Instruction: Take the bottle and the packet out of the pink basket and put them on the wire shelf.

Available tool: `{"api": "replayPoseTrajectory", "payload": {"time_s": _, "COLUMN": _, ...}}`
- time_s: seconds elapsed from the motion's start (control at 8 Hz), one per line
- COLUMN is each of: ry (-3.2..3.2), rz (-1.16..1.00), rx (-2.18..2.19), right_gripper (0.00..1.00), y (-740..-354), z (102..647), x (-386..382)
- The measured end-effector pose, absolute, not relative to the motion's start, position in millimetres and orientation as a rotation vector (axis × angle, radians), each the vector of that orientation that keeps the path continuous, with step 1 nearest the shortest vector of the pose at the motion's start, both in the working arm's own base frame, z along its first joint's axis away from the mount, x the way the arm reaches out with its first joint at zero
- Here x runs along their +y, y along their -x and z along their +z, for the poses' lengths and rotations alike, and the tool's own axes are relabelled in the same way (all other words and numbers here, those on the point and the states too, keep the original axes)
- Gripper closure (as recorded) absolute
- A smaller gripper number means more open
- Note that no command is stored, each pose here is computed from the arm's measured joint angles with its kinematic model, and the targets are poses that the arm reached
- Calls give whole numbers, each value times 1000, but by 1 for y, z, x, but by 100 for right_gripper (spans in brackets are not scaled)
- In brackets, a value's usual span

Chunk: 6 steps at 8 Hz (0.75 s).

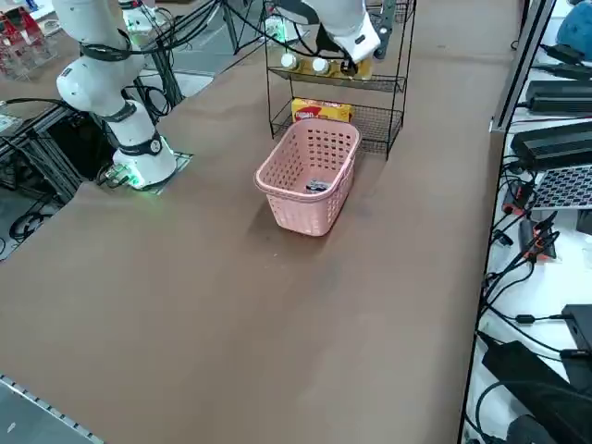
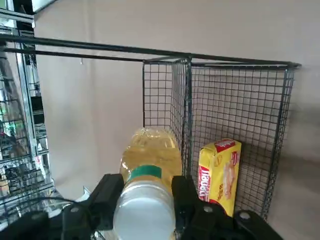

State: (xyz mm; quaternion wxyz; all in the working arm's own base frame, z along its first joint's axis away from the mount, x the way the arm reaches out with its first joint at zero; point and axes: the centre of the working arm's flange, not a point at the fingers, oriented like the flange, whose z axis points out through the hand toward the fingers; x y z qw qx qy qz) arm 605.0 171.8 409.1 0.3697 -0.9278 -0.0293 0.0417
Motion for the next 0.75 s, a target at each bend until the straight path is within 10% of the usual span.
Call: {"api": "replayPoseTrajectory", "payload": {"time_s": 0.75, "ry": 2385, "rz": 140, "rx": -16, "right_gripper": 44, "y": -601, "z": 395, "x": 189}}
